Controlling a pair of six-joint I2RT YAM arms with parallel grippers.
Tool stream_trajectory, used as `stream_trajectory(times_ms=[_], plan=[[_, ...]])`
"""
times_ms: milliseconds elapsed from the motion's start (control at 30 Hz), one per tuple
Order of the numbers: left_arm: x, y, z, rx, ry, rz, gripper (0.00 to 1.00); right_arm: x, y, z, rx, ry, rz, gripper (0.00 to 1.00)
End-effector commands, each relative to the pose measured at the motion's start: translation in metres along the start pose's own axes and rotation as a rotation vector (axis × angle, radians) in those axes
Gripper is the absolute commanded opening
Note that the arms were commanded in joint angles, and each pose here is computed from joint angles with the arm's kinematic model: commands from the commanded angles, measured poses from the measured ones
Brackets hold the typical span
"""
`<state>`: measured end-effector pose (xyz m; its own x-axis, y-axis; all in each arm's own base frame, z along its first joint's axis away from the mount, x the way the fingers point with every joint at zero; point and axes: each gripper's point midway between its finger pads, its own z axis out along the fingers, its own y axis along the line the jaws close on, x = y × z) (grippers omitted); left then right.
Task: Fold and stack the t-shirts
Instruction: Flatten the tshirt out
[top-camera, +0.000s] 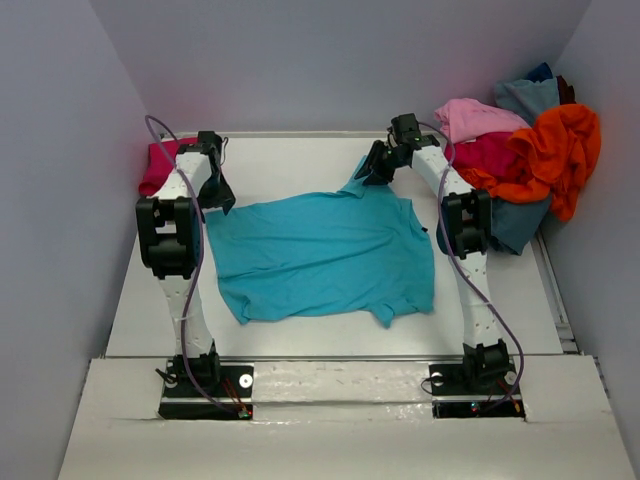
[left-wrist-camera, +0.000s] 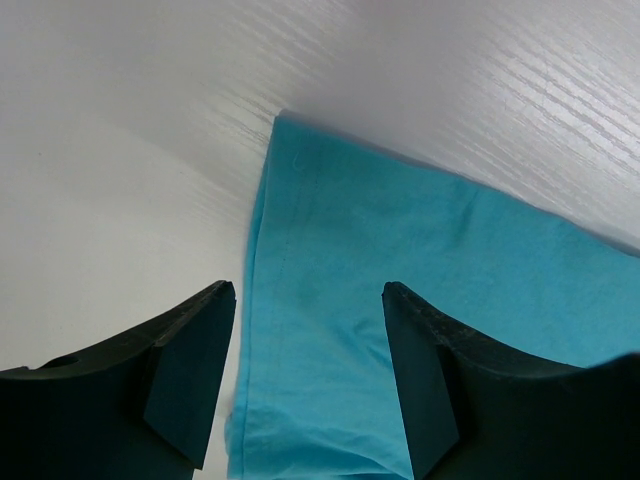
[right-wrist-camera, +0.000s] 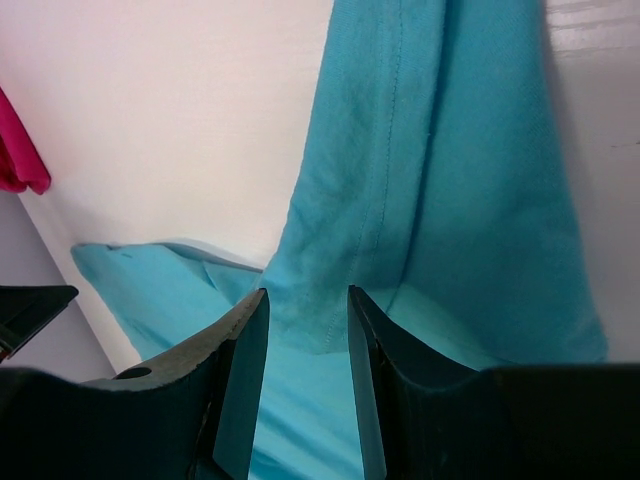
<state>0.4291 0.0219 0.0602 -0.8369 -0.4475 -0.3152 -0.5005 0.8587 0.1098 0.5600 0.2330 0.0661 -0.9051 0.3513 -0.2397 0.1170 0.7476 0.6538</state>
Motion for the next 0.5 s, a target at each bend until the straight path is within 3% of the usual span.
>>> stream_trajectory(times_ms=[0,467], plan=[[-0.011,0.001,-0.028,0.013,-0.054,-0.001,0.72,-0.012,0.009,-0.013,-0.003,-0.053,-0.016,0.43],[-0.009,0.003,-0.025,0.006,-0.051,0.011,0.72,-0.011,-0.025,-0.016,0.176,-0.102,0.053,0.43]])
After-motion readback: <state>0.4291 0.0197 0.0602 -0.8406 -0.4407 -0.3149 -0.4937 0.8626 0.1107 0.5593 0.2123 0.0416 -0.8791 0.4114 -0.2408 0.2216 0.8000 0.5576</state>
